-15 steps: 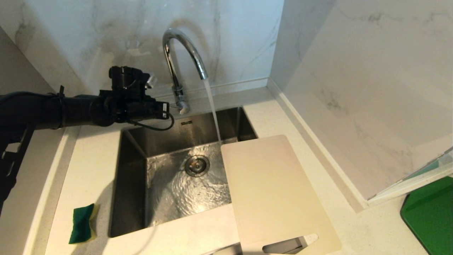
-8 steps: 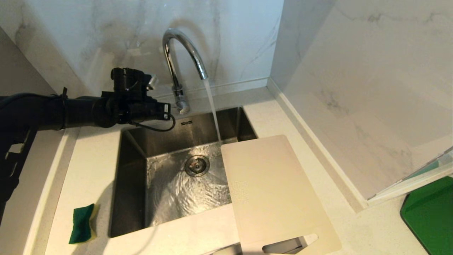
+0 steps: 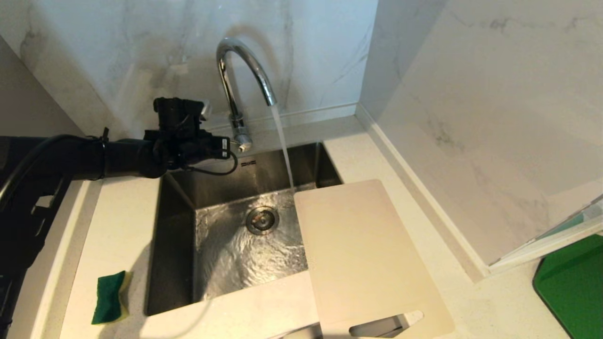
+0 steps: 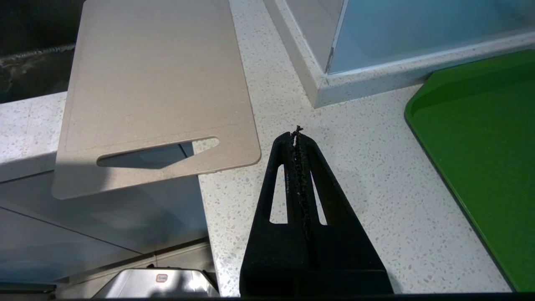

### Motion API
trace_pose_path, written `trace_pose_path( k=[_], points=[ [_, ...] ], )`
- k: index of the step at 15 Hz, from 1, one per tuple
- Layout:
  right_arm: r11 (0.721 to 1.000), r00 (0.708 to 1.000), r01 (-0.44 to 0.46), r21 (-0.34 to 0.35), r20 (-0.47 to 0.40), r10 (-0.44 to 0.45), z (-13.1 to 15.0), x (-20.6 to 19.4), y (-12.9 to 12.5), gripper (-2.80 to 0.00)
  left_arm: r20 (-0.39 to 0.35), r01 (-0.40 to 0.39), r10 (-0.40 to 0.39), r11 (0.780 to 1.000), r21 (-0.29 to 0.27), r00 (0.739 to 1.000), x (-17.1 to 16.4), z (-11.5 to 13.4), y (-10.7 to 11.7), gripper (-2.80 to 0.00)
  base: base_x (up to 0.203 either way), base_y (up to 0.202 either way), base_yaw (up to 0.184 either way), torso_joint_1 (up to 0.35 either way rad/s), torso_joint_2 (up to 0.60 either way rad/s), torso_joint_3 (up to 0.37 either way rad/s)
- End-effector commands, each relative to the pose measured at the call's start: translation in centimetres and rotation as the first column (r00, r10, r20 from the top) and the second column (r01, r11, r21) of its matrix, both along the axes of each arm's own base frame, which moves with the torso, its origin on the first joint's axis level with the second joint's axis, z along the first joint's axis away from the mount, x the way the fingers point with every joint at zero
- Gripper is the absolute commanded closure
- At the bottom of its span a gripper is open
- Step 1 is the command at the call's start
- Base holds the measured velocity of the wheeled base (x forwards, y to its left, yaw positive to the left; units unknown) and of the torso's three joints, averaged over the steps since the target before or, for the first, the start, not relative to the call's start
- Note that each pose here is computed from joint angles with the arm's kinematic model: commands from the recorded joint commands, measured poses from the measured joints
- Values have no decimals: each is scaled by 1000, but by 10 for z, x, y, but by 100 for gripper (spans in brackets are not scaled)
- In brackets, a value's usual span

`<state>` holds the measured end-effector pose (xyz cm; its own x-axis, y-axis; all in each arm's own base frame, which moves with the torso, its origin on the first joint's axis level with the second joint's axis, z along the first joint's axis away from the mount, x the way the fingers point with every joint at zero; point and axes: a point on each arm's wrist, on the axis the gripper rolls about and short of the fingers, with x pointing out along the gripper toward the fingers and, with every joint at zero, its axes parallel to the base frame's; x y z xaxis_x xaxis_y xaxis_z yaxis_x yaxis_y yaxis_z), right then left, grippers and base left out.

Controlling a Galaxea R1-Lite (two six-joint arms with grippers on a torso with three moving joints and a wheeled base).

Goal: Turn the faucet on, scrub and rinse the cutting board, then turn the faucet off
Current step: Turn off the tap

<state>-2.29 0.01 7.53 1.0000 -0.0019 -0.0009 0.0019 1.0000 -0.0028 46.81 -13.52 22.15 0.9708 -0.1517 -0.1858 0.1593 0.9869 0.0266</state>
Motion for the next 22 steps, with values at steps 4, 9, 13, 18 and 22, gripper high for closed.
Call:
trace_pose_path(
  k=[4, 9, 13, 18, 22],
  points=[
    [1000, 1000, 1, -2, -2, -1, 0, 0, 0, 0, 39, -21, 21, 1000, -10, 999, 8, -7, 1, 0, 0, 0, 0, 0, 0, 0],
    [1000, 1000, 0, -2, -2, 0, 0, 0, 0, 0, 47, -24, 24, 1000, -14, 999, 6, -3, 2, 0, 0, 0, 0, 0, 0, 0],
    [1000, 1000, 0, -2, -2, 0, 0, 0, 0, 0, -48, -36, 37, 999, 16, 998, -9, 1, 12, 0, 0, 0, 0, 0, 0, 0],
    [1000, 1000, 0, -3, -1, 0, 0, 0, 0, 0, -76, 6, -4, 1000, 20, 997, -25, 8, -2, 0, 0, 0, 0, 0, 0, 0],
    [1000, 1000, 0, -3, -2, 0, 0, 0, 0, 0, -126, 21, -19, 1000, 13, 992, -35, 15, -9, 0, 0, 0, 0, 0, 0, 0]
  ],
)
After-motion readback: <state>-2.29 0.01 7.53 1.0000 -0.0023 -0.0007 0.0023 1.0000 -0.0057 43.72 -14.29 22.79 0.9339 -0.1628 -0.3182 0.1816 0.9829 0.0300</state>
